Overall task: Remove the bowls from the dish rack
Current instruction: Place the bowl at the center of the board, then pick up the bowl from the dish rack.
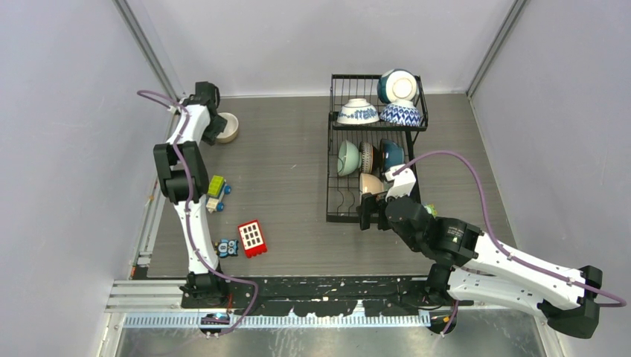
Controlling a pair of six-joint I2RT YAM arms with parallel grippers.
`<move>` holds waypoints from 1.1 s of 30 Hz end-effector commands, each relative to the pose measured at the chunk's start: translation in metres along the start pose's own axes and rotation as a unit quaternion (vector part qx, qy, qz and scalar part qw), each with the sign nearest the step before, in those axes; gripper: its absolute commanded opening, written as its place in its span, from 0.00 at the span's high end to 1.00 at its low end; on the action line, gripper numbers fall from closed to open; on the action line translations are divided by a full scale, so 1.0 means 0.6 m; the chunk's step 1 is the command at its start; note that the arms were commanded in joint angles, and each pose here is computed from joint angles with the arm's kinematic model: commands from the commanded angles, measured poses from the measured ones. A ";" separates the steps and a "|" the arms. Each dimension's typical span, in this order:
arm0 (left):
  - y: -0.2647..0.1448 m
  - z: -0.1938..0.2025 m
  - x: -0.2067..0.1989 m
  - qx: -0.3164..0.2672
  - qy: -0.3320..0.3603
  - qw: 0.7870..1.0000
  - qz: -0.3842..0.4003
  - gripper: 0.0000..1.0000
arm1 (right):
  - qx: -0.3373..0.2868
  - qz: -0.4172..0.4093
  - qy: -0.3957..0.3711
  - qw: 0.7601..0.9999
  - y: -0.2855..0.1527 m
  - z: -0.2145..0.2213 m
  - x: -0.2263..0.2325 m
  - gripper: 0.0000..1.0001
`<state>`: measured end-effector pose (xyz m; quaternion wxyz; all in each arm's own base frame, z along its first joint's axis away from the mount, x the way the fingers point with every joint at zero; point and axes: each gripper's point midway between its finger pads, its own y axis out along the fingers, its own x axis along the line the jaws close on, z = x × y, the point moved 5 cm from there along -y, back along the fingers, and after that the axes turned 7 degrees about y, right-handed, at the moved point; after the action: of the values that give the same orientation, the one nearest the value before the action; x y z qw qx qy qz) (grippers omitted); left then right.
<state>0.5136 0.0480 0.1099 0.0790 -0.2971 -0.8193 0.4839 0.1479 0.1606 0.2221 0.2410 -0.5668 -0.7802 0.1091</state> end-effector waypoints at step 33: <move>-0.520 0.258 0.114 -0.054 0.321 0.851 0.412 0.08 | -0.101 -0.003 0.031 0.994 0.005 -0.125 0.064 0.00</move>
<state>0.2872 -0.1271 0.2758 0.1171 -0.6934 -0.6260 0.3371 0.1626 0.1746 0.2781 0.2239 -0.5727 -0.7867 0.0538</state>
